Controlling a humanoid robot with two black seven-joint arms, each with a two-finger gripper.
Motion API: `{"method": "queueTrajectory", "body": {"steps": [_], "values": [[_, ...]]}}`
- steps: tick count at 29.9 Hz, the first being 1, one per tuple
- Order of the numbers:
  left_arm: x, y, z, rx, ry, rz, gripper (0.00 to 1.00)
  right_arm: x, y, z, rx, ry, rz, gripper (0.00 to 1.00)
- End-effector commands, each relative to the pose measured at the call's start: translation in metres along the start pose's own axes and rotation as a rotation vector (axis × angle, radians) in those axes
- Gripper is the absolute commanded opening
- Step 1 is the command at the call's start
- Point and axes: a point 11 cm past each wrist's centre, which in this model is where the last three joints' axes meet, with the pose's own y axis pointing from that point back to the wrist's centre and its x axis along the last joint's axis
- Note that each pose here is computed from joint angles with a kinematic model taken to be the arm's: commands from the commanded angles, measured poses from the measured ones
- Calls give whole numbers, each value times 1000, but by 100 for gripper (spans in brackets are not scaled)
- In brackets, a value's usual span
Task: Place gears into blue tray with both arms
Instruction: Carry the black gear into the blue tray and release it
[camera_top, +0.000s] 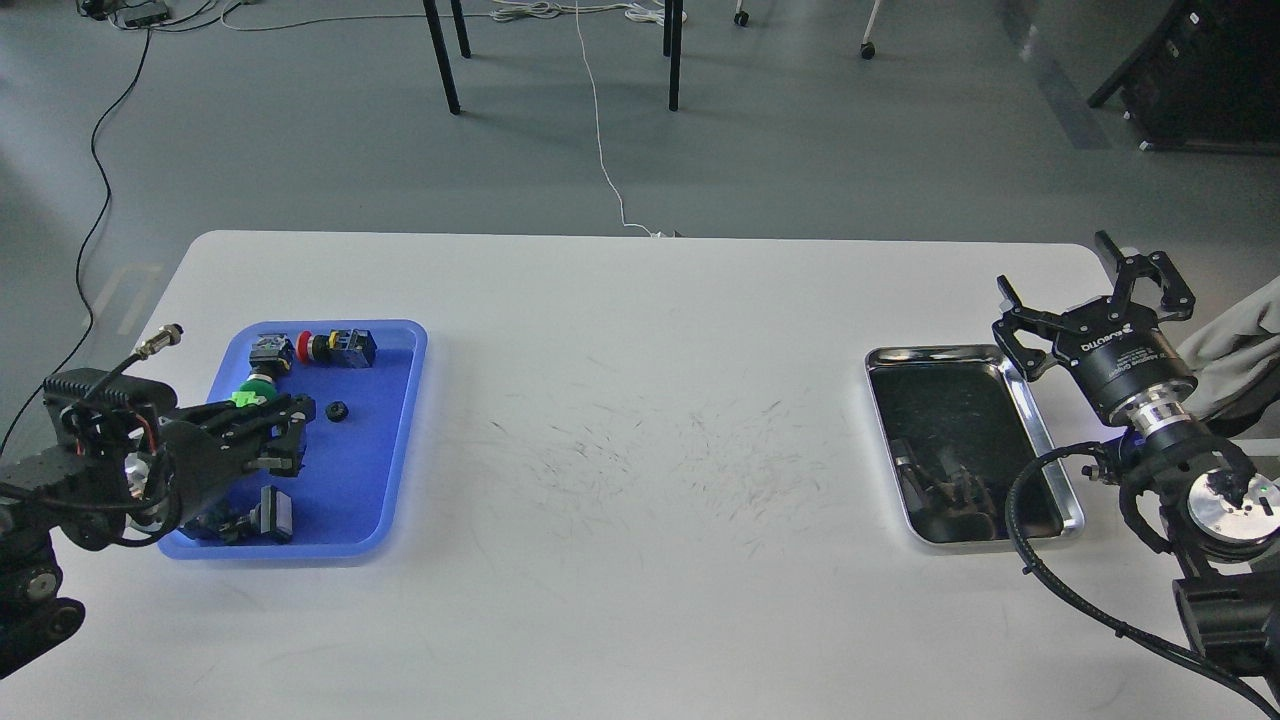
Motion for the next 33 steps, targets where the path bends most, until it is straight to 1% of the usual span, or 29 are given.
{"method": "queueTrajectory", "body": {"steps": [1, 10, 13, 14, 17, 21, 22, 23, 25, 26, 27, 29, 31, 33], "values": [[-8, -6, 1, 5, 15, -9, 10, 0, 1, -5, -5, 18, 3, 96], [-31, -19, -1, 26, 57, -42, 11, 1, 2, -4, -8, 19, 7, 96], [-37, -19, -3, 34, 65, -53, 17, 1, 2, -4, -8, 19, 7, 96], [-38, -19, -3, 33, 67, -55, 20, 1, 2, -4, -8, 19, 7, 96], [-39, -19, -4, 36, 67, -57, 33, 1, 1, -4, -9, 20, 6, 96], [-39, -19, -5, 37, 71, -56, 47, 0, 0, -5, -9, 22, 3, 97], [-38, -19, -4, 35, 74, -54, 51, -2, -1, -6, -8, 23, -1, 97], [-36, -20, -4, 35, 75, -50, 58, -3, -2, -6, -7, 23, -4, 97], [-31, -20, -5, 37, 82, -34, 81, -5, -3, -6, -10, 25, -8, 98], [-28, -20, -6, 40, 89, -24, 90, -5, -4, -6, -9, 25, -10, 98], [-21, -20, -6, 39, 107, -8, 98, -8, -6, -7, -8, 26, -16, 98], [1, -21, -9, 42, 165, 55, 98, -14, -11, -9, -8, 29, -33, 98], [33, -19, -14, 47, 227, 141, 98, -21, -16, -11, -10, 37, -49, 98], [82, -16, -14, 28, 302, 259, 98, -28, -21, -8, -23, 41, -60, 98]]}}
